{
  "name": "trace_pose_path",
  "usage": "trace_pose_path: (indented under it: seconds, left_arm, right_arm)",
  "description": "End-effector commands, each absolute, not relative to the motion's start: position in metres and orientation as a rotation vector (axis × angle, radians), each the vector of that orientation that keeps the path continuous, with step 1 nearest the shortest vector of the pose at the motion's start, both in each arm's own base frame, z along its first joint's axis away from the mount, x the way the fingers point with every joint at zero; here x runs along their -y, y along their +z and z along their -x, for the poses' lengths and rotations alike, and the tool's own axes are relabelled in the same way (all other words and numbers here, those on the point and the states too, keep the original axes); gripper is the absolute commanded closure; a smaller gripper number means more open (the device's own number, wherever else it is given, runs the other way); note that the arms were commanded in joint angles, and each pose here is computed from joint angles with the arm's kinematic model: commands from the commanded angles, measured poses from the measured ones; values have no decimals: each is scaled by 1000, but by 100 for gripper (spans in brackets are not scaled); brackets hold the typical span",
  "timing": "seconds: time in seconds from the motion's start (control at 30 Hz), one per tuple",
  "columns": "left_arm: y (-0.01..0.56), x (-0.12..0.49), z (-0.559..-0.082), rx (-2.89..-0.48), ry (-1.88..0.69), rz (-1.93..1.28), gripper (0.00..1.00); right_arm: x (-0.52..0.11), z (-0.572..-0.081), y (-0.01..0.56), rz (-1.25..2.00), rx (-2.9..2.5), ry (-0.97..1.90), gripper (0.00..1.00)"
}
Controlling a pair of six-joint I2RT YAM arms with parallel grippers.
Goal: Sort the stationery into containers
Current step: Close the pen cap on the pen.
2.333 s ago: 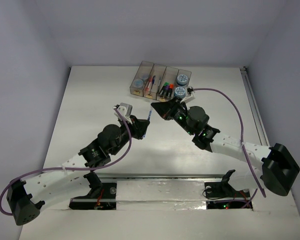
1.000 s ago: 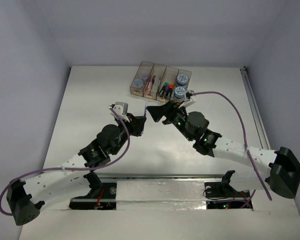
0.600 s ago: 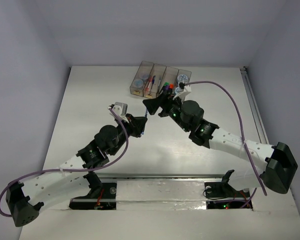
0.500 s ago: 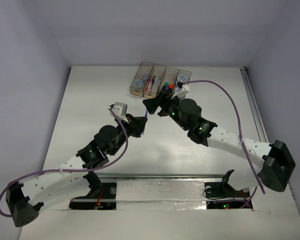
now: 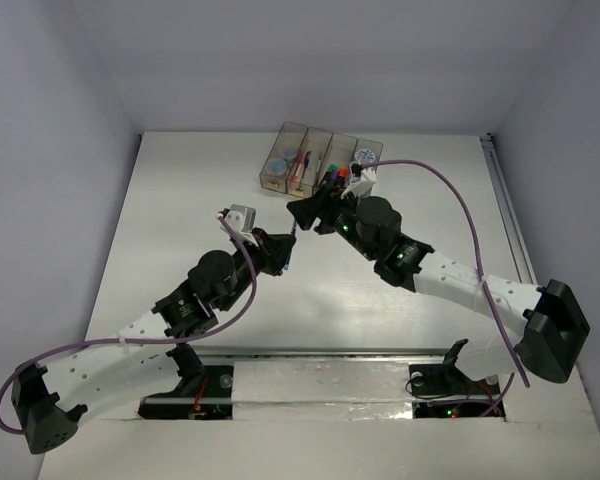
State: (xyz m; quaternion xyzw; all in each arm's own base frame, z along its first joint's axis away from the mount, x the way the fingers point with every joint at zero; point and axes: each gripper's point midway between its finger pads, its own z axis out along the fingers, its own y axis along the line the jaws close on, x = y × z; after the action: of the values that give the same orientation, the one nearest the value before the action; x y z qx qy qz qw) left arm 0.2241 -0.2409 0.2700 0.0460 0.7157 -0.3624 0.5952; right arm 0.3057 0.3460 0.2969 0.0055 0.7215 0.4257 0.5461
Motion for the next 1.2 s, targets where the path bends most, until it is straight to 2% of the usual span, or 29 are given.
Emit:
trace_pose_path:
  seconds: [0.0, 0.27, 0.4, 0.5, 0.53, 1.0, 1.17]
  left_arm:
    - [291, 243, -225, -1588, -884, -97, 100]
    - [289, 245, -225, -1597, -883, -102, 100]
    - [288, 245, -225, -1600, -882, -106, 100]
    - [287, 245, -225, -1603, -879, -106, 100]
    - [287, 243, -226, -1603, -869, -98, 100]
    - [299, 231, -235, -1561, -833, -5, 100]
    - [307, 234, -241, -1522, -835, 8, 100]
  right_arm:
    - [-347, -308, 327, -19, -1628, 1048, 34]
    - [-343, -306, 334, -24, -1597, 1062, 52]
    - [-344, -305, 333, -19, -1598, 1064, 54]
    - [-345, -304, 334, -13, -1595, 1074, 65]
    - [-347, -303, 332, -4, -1603, 1082, 80]
    - [-345, -292, 317, -39, -1623, 1149, 96]
    - [-340, -289, 324, -136, -1561, 1249, 98]
